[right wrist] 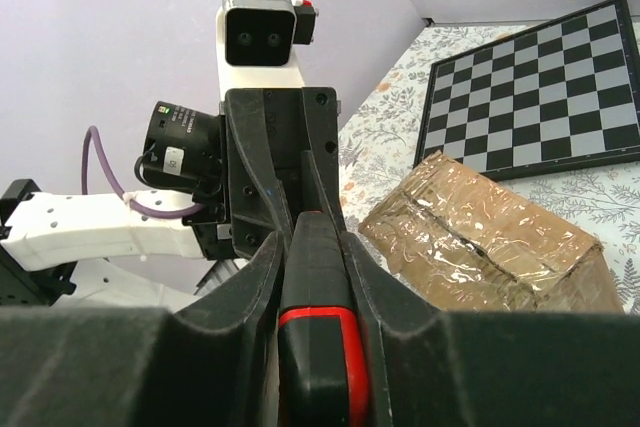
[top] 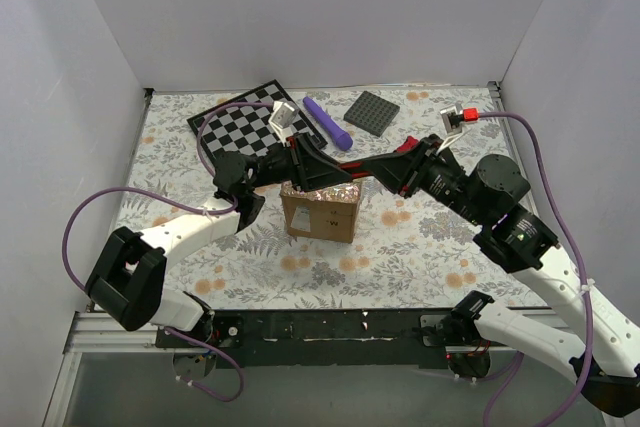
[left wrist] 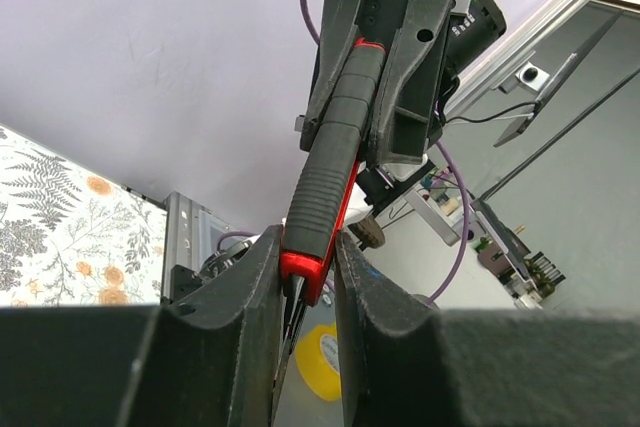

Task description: Unpack the express box

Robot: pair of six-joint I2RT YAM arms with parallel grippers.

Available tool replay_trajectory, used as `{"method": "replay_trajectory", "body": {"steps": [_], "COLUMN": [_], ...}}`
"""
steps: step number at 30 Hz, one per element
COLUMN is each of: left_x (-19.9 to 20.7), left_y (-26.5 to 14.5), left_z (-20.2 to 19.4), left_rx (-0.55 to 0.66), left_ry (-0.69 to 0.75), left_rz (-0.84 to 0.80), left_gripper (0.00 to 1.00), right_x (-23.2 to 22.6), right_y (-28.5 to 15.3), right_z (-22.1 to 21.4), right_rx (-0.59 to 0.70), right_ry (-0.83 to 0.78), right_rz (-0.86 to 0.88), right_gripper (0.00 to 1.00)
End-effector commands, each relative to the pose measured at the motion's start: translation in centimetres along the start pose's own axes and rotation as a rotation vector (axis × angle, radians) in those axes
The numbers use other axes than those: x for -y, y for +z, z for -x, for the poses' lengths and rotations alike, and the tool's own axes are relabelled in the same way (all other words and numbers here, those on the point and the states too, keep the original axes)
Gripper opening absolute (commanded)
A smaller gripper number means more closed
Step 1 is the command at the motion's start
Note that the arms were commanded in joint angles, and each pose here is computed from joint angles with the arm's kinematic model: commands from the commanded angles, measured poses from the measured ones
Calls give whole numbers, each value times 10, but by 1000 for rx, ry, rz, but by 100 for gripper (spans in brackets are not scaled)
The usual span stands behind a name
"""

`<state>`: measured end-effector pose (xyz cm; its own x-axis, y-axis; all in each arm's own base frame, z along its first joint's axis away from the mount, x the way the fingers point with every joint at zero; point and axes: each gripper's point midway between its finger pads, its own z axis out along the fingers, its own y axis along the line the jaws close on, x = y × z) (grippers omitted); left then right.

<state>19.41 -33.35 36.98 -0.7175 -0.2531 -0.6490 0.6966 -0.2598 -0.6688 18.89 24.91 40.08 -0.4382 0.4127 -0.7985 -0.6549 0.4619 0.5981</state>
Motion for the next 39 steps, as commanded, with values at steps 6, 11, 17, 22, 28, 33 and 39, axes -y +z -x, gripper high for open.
{"method": "replay_trajectory", "body": {"steps": [6,11,17,22,28,33,39], "left_x": [-34,-71,-86,-91,-121,-131,-131], "left_y": [1,-22,-70,-91,-98,-95,-91], "left_z": [5,29,81,105,79,62,44], "left_rx": [-18,41,257,310,158,73,-1], "left_ry": [0,89,233,310,299,370,364], "left_rz": [175,407,745,921,1019,1097,1112], "left_gripper": [80,88,98,98,98,82,76], "right_x": [16,33,68,100,121,126,131], "right_y": [-23,-47,-69,-73,-77,-76,-69], "right_z": [35,40,36,11,-10,-16,-24], "right_rx": [170,244,365,367,378,382,383], "right_ry": [-35,0,138,241,333,345,346], "right_rz": [-133,-222,-359,-469,-523,-520,-512], "right_gripper": [1,1,1,1,1,1,1]}}
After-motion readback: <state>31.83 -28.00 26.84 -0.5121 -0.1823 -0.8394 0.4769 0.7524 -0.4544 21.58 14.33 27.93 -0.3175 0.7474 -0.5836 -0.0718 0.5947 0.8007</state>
